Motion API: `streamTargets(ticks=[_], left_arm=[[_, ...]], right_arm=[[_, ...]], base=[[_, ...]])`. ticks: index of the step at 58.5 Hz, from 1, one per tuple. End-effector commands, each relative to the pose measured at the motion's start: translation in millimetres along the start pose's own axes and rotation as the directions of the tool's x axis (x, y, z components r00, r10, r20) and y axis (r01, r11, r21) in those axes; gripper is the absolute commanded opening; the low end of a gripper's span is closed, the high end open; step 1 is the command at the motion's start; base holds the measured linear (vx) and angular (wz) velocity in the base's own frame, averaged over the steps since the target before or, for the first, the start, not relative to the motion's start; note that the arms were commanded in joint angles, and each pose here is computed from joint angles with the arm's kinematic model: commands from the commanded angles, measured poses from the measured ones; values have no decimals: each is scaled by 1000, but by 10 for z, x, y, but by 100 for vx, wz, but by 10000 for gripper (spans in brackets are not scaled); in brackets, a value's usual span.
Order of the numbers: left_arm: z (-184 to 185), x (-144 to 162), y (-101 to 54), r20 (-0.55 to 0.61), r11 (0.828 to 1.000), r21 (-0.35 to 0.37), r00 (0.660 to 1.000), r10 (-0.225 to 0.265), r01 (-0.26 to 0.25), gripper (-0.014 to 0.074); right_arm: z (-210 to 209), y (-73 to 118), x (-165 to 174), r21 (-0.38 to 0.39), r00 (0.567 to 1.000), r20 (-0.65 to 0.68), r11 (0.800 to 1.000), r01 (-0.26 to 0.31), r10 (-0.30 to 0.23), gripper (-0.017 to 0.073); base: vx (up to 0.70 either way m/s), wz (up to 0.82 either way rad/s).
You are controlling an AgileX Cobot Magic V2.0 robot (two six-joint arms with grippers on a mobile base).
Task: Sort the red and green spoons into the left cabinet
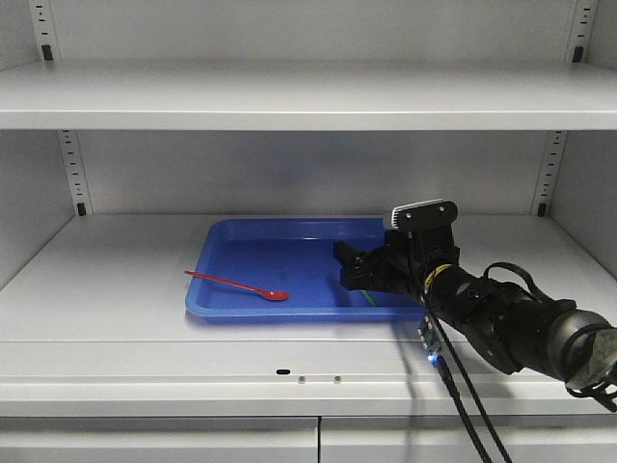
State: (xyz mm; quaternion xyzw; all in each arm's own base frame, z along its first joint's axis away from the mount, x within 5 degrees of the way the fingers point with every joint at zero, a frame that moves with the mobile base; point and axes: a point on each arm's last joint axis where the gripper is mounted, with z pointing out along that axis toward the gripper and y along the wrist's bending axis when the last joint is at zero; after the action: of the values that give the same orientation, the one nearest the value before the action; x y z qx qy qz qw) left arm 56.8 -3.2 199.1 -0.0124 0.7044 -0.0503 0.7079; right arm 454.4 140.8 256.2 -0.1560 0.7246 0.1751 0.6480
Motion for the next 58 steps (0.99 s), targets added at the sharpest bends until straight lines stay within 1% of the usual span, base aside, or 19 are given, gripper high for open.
streamTargets(ticks=[1, 34, 44, 47, 50, 54, 58], left_arm=[[-19, -85, -1, 95, 1000, 1, 995, -10, 10, -8], [-19, -85, -1, 95, 1000, 1, 995, -10, 10, -8], [-19, -85, -1, 95, 1000, 1, 995, -10, 10, -8], [-19, -85, -1, 95, 1000, 1, 995, -10, 10, -8], [-19, -85, -1, 95, 1000, 1, 995, -10, 10, -8], [-19, -85, -1, 95, 1000, 1, 995, -10, 10, -8], [-19, -85, -1, 95, 1000, 1, 995, -10, 10, -8]], right_arm=[[-122, 66, -485, -33, 986, 167, 999, 25, -19, 594], [-122, 67, -485, -34, 986, 167, 999, 28, -22, 594], [-126, 57, -481, -21, 986, 155, 998, 59, -55, 594], [-145, 46, -484, 4, 989, 121, 996, 84, -84, 594], [-176, 31, -502, 35, 993, 72, 995, 96, -98, 594], [-250, -1, -558, 86, 995, 3, 992, 97, -97, 592], [-361, -29, -656, 141, 996, -53, 987, 77, -70, 591]], base=[[0, 0], [0, 0], [0, 0], [0, 0], [0, 0], [0, 0], [0, 0]])
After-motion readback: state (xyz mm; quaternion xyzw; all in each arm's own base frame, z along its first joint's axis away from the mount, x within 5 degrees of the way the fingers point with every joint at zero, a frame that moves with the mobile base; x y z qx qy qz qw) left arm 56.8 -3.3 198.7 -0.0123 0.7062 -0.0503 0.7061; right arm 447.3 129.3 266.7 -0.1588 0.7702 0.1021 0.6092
